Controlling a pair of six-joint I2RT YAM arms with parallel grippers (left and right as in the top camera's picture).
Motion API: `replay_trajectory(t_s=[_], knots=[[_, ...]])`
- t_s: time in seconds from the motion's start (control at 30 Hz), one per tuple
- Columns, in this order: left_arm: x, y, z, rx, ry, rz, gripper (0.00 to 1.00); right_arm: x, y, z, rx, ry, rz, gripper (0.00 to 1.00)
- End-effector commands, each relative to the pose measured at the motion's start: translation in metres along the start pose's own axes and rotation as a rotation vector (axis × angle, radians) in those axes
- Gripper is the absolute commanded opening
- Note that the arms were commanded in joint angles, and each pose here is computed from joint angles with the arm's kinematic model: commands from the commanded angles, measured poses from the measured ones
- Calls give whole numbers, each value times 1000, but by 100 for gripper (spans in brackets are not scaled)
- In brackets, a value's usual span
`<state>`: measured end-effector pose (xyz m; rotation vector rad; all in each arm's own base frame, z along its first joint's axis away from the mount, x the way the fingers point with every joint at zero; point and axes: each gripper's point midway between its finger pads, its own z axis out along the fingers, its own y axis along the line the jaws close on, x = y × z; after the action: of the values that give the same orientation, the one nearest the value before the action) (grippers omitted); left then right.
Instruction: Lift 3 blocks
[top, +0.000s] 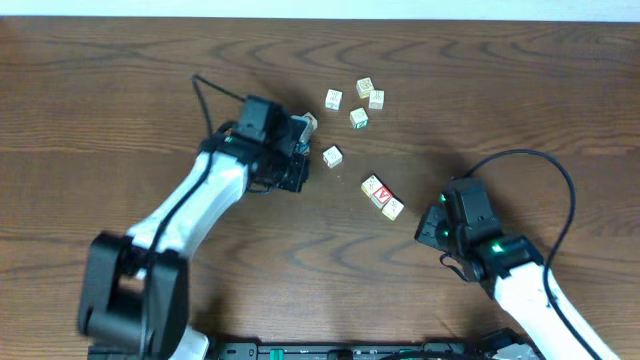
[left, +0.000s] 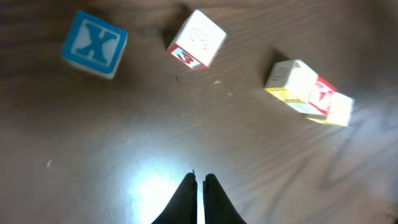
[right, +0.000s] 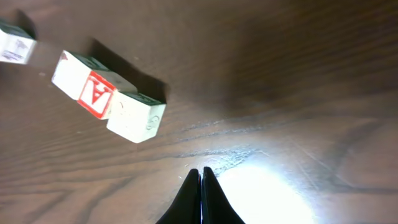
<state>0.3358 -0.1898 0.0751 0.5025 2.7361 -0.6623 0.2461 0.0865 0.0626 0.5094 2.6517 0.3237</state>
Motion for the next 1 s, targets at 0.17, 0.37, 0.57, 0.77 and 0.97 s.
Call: replay_trajectory(t_s=[0.17,0.37,0.57,0.77,0.97], knots=[[-43,1,10,5,18,156,7,15,18,19,-87,114,43,1],[-52,-10,28,87,32,185,7,16,18,20,-87,122,97,1],[-41,-6,52,126,90,200,7,19,18,21,-88,133,101,1],[-33,-15,64,157,116,247,7,35,3,32,-50,160,185,1],[-31,-31,70,172,118,317,7,35,2,40,-76,131,216,1]])
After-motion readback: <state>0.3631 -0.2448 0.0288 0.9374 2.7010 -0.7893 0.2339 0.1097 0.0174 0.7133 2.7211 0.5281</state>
